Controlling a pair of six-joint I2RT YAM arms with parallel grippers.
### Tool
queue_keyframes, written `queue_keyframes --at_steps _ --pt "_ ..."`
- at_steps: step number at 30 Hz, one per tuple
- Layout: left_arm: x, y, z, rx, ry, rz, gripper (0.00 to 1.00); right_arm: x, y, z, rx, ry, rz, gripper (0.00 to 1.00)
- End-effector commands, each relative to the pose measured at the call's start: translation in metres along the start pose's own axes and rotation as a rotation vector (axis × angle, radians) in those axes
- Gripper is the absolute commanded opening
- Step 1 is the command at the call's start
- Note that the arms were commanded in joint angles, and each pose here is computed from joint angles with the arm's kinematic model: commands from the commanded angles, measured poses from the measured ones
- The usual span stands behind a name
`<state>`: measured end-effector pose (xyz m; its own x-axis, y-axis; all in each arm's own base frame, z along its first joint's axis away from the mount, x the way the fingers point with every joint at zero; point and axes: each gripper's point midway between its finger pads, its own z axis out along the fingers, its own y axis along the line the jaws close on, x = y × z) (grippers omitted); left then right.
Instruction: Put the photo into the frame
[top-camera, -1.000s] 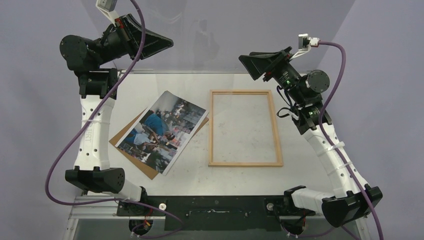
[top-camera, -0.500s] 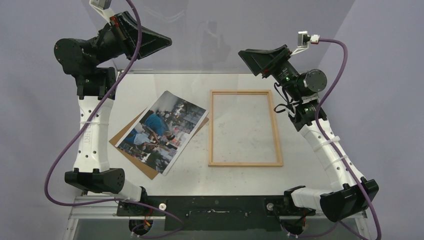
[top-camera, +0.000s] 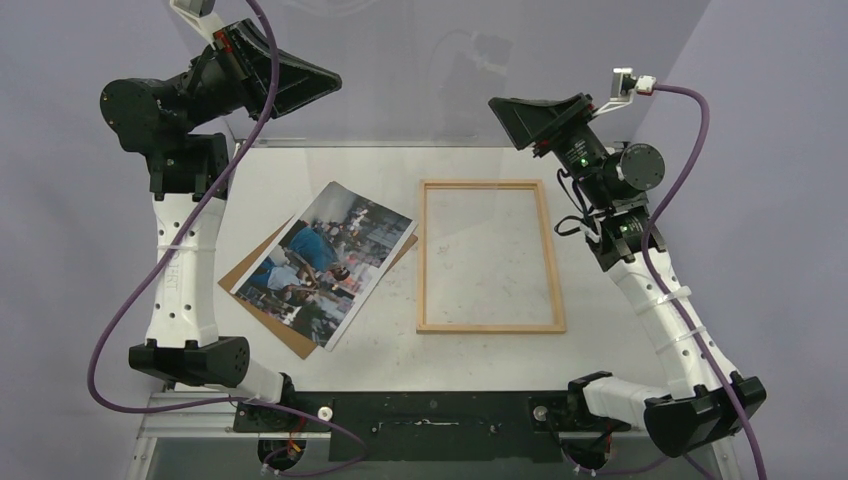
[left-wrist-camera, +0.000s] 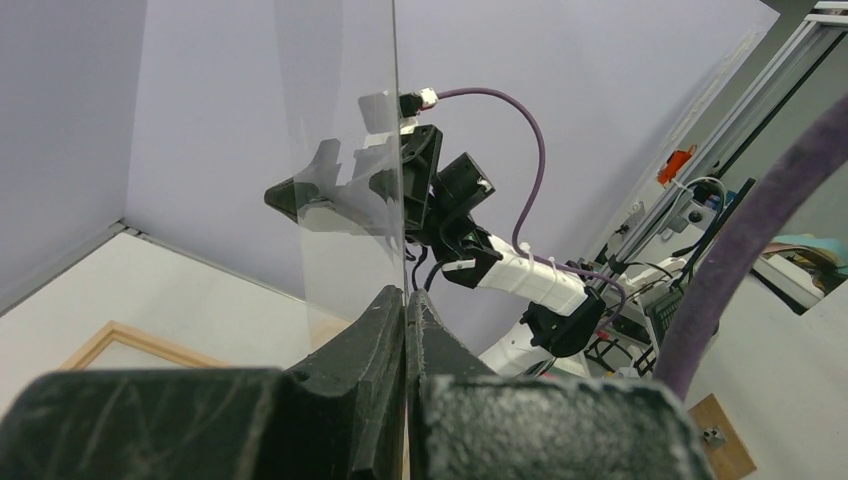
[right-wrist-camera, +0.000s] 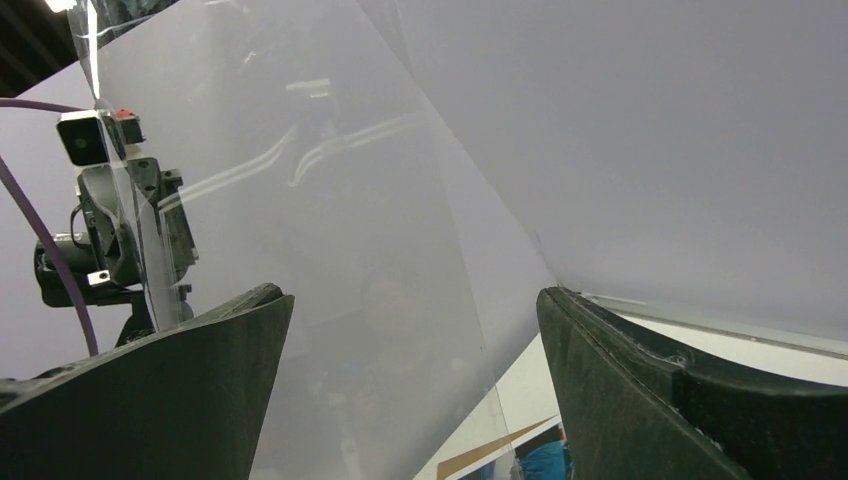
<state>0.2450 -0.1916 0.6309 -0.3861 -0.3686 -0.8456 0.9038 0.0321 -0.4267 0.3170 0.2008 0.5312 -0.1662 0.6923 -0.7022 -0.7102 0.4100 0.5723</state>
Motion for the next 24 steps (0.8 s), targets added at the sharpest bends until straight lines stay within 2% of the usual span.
queue_keyframes --at_steps 1,5,10,18,24 --pt "-0.009 -0.02 0.001 0.017 -0.04 0.056 0.0 -0.008 0.036 0.003 -0.191 -0.011 0.021 0.97" --pt "-0.01 -0.006 0.0 -0.02 -0.045 0.041 0.0 -0.013 0.074 -0.009 -0.417 -0.034 0.072 0.91" --pt "-0.015 0.026 -0.006 -0.082 -0.058 0.011 0.0 -0.009 0.079 -0.018 -0.505 -0.042 0.149 0.83" --pt "-0.02 0.052 -0.02 -0.154 -0.071 0.009 0.0 -0.004 0.079 -0.023 -0.461 -0.004 0.108 0.77" --pt "-0.019 0.059 -0.021 -0.155 -0.065 0.001 0.0 0.0 0.085 -0.021 -0.46 0.067 0.118 0.52"
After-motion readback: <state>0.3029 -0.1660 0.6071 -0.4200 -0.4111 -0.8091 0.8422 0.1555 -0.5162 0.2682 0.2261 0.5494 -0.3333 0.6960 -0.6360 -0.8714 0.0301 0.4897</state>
